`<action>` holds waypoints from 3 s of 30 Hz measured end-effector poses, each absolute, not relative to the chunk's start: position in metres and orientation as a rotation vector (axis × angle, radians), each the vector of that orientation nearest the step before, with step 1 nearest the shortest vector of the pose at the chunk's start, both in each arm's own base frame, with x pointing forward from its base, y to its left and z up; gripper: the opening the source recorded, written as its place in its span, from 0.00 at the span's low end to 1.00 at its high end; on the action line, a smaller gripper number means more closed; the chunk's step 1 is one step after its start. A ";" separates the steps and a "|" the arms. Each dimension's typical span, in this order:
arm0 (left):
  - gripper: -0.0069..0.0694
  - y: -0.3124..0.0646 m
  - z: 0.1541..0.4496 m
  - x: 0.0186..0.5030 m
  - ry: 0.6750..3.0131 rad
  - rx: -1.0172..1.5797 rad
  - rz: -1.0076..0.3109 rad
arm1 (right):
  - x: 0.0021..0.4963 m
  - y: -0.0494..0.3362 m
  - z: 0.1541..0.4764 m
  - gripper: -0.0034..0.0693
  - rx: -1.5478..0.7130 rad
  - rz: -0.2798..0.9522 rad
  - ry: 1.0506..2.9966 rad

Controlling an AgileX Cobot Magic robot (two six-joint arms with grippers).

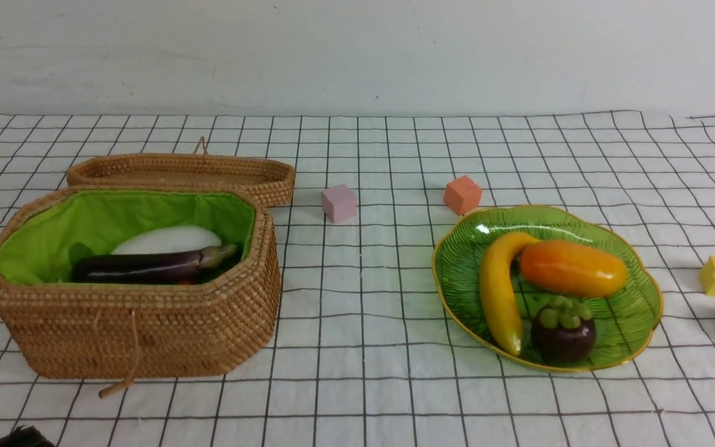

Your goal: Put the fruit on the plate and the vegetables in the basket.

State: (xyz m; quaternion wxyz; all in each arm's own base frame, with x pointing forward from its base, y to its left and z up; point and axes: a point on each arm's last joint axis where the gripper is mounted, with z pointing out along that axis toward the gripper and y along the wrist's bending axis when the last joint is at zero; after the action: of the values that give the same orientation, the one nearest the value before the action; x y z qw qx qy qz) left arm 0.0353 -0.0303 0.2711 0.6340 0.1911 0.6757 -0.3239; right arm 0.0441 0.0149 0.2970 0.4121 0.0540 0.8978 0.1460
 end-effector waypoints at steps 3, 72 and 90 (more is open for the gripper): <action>0.07 -0.030 0.269 0.035 1.565 0.439 -0.734 | 0.041 0.014 0.286 0.11 0.216 0.422 2.166; 0.09 -0.025 0.251 0.043 1.656 0.254 -0.600 | 0.052 -0.007 0.174 0.05 0.191 0.040 1.851; 0.07 -0.006 0.169 0.052 1.886 -0.196 -0.252 | 0.052 -0.007 0.174 0.07 0.191 0.039 1.851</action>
State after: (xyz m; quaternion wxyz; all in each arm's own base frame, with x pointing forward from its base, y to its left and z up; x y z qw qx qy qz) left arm 0.0522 -0.0058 0.1689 0.5764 -0.0836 0.8057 -0.1077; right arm 0.0524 -0.0067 0.1744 0.5974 0.0823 0.7975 0.0170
